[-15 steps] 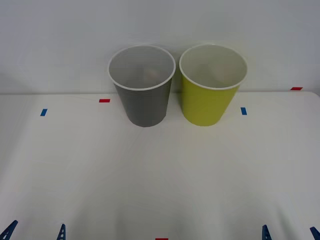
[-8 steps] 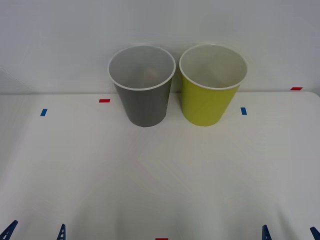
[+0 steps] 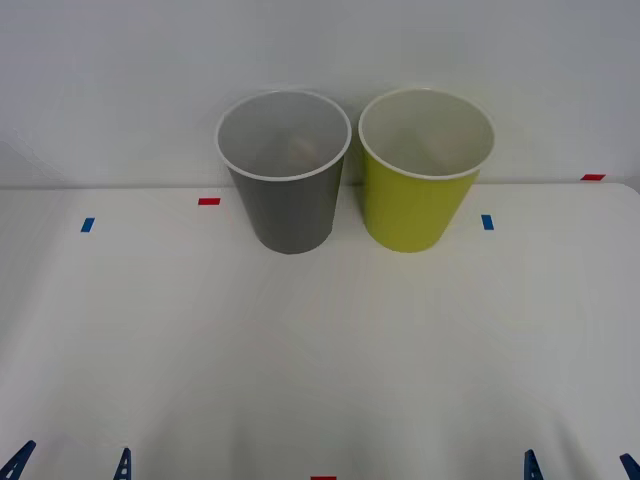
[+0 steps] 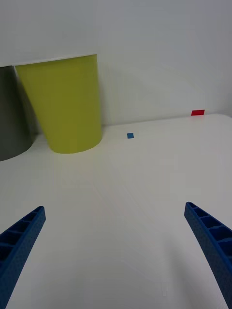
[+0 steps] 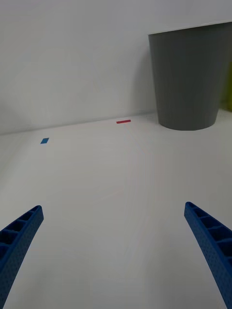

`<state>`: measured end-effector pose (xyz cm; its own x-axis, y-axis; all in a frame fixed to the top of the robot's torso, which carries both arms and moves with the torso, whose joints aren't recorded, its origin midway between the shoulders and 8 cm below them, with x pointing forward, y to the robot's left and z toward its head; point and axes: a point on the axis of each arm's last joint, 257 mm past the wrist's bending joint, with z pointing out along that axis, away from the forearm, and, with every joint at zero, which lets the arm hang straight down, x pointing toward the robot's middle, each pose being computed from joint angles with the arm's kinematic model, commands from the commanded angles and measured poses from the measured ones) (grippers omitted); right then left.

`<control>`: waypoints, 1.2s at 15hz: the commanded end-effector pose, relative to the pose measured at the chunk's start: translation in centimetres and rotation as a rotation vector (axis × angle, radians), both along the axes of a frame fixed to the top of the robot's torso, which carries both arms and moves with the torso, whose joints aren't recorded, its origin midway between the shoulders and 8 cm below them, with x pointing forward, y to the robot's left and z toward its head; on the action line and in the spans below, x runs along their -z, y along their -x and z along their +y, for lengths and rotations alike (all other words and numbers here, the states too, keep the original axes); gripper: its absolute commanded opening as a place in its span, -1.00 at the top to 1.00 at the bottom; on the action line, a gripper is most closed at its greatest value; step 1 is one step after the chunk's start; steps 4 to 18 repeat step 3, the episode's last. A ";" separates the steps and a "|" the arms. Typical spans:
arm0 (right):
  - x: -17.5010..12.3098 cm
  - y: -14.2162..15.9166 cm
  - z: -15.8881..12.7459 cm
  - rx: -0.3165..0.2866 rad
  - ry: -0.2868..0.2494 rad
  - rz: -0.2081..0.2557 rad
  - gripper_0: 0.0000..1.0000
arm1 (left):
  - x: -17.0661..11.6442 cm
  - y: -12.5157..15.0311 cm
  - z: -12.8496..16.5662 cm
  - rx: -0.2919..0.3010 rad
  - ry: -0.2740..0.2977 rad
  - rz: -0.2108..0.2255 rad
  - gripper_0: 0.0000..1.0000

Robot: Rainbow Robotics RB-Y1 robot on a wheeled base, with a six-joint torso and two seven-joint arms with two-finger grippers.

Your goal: Put cans in the gray bin and PET bottles in the light green bin.

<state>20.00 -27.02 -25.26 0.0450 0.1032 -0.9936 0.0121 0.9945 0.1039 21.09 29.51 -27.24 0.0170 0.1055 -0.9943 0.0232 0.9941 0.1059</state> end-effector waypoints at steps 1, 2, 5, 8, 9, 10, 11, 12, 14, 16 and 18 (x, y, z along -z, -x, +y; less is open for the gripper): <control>0.0 0.0 0.0 0.000 0.000 0.000 -1.00 | 0.0 0.0 0.0 0.000 0.000 0.000 -1.00; 0.0 0.0 0.0 0.000 0.000 0.000 -1.00 | 0.0 0.0 0.0 0.000 0.000 0.000 -1.00; 0.0 0.0 0.0 0.000 0.000 0.000 -1.00 | 0.0 0.0 0.0 0.000 0.000 0.000 -1.00; 0.0 0.0 0.0 0.000 0.000 0.000 -1.00 | 0.0 0.0 0.0 0.000 0.000 0.000 -1.00; 0.0 0.0 0.0 0.000 0.000 0.000 -1.00 | 0.0 0.0 0.0 0.000 0.000 0.000 -1.00; 0.0 0.0 0.0 0.000 0.000 0.000 -1.00 | 0.0 0.0 0.0 0.000 0.000 0.000 -1.00; 0.0 0.0 0.0 0.000 0.000 0.000 -1.00 | 0.0 0.0 0.0 0.000 0.000 0.000 -1.00; 0.0 0.0 0.0 0.000 0.000 0.000 -1.00 | 0.0 0.0 0.0 0.000 0.000 0.000 -1.00; 0.0 0.0 0.0 0.000 0.000 0.000 -1.00 | 0.0 0.0 0.0 0.000 0.000 0.000 -1.00; 0.0 0.0 0.0 0.000 0.000 0.000 -1.00 | 0.0 0.0 0.0 0.000 0.000 0.000 -1.00; 0.0 0.0 0.0 0.000 0.000 0.000 -1.00 | 0.0 0.0 0.0 0.000 0.000 0.000 -1.00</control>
